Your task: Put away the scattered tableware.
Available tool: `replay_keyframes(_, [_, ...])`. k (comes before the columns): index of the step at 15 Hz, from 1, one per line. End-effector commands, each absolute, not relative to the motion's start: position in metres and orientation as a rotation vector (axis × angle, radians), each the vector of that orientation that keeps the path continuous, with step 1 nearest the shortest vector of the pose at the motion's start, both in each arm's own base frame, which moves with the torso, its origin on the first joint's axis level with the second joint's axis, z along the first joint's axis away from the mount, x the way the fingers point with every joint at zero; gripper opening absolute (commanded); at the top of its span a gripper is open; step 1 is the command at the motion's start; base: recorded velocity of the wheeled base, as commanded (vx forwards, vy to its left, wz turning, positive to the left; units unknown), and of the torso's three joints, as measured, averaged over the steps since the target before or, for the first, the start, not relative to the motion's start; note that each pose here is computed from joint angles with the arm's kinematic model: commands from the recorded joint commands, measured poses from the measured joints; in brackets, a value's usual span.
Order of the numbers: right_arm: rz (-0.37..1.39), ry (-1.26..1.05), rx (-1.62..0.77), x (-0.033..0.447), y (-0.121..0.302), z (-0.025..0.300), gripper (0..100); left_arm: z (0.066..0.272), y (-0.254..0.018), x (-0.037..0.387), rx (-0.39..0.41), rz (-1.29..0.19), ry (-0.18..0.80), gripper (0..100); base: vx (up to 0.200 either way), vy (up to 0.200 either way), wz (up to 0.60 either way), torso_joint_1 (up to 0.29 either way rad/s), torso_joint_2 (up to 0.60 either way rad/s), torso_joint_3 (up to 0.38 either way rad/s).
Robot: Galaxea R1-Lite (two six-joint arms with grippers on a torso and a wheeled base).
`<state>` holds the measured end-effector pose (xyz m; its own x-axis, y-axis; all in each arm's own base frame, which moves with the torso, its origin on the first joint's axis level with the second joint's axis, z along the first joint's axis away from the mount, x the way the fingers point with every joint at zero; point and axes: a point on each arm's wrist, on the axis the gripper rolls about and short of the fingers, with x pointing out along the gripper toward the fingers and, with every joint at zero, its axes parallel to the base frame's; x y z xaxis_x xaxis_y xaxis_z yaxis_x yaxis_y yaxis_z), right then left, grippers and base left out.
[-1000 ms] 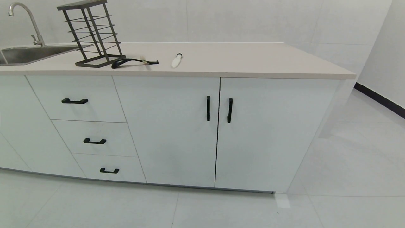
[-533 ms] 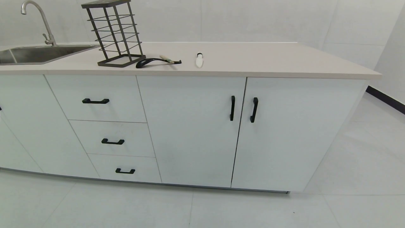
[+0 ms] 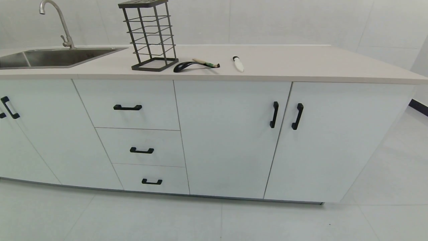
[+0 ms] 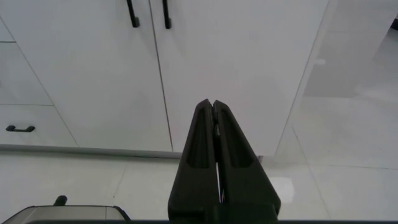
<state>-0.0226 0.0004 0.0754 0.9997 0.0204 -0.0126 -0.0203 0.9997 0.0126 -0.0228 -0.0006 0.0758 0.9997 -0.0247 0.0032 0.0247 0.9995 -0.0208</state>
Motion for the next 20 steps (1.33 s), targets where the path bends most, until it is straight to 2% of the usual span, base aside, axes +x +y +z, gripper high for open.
replay_keyframes(1, [0.02,0.015,0.012,-0.0225,0.0004,0.0754,0,0.0758,-0.0006,-0.0228,-0.02,-0.025,-0.003,100,0.2,0.0,0.0,-0.002,0.01,0.007])
replay_keyframes(6, [0.021,0.015,0.012,-0.0225,0.0004,0.0754,0,0.0758,-0.0006,-0.0228,-0.018,-0.025,-0.003,100,0.2,0.0,0.0,0.001,0.0,0.0])
replay_keyframes(15, [0.02,0.015,0.012,-0.0225,0.0004,0.0754,0,0.0758,-0.0006,-0.0228,-0.018,-0.025,-0.003,100,0.0,0.2,0.0,0.002,0.0,0.003])
replay_keyframes(18, [0.018,0.015,0.012,-0.0225,0.0004,0.0754,0,0.0758,-0.0005,-0.0228,-0.017,-0.023,-0.003,100,0.0,0.0,0.0,0.0,0.0,0.0])
replay_keyframes(20, [0.018,0.015,0.012,-0.0225,0.0004,0.0754,0,0.0758,-0.0006,-0.0228,-0.014,-0.021,-0.003,100,0.0,0.0,0.6,0.005,0.0,0.005])
